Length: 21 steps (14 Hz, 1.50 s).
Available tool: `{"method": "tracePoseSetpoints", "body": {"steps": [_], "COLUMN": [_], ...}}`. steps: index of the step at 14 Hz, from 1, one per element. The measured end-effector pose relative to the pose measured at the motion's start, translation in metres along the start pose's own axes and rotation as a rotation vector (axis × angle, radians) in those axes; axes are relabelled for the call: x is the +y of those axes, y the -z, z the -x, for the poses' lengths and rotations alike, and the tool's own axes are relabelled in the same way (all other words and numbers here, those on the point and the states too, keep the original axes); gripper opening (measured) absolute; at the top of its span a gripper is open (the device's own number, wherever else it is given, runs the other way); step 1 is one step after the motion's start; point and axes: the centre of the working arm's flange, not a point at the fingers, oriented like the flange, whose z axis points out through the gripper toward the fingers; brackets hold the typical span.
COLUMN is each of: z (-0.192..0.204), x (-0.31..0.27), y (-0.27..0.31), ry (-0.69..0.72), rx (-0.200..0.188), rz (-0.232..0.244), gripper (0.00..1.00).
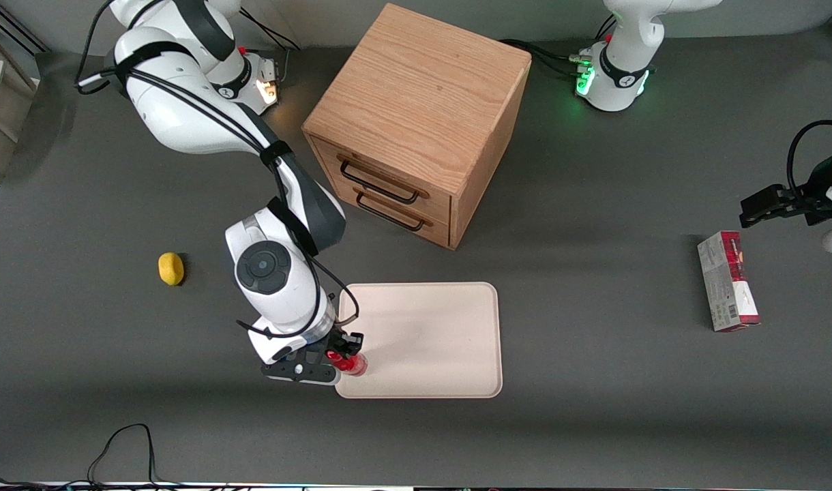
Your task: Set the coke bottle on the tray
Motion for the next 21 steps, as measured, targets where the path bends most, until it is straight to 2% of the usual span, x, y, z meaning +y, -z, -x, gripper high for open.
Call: {"method": "tracePoseSetpoints", "body": {"steps": [4,6,8,11,13,15,16,19,21], "z": [0.002,0.004,0.005,0.001,-0.005,-0.006,-0.006,-0.013,-0.007], "x": [-0.001,-0.002,-0.002,-0.001,0.005,0.020,0.029,0.099,0.168], "y": [-0.004,-0.010,-0.013,-0.002,0.027,0.068,0.093,0.170,0.216], "ry": [0.003,0.015,0.034,0.032,0.023,0.036,0.046,0.039,0.075], "rx": [0.004,0.014,0.032,0.054,0.058,0.008,-0.021,-0.091,-0.148], "rz": [-0.005,-0.001,0.017,0.010,0.022,0.066,0.065,0.004,0.021], "gripper": [0.32,0.47,0.70,0.99,1.00,1.00,1.00,1.00,1.00]}}
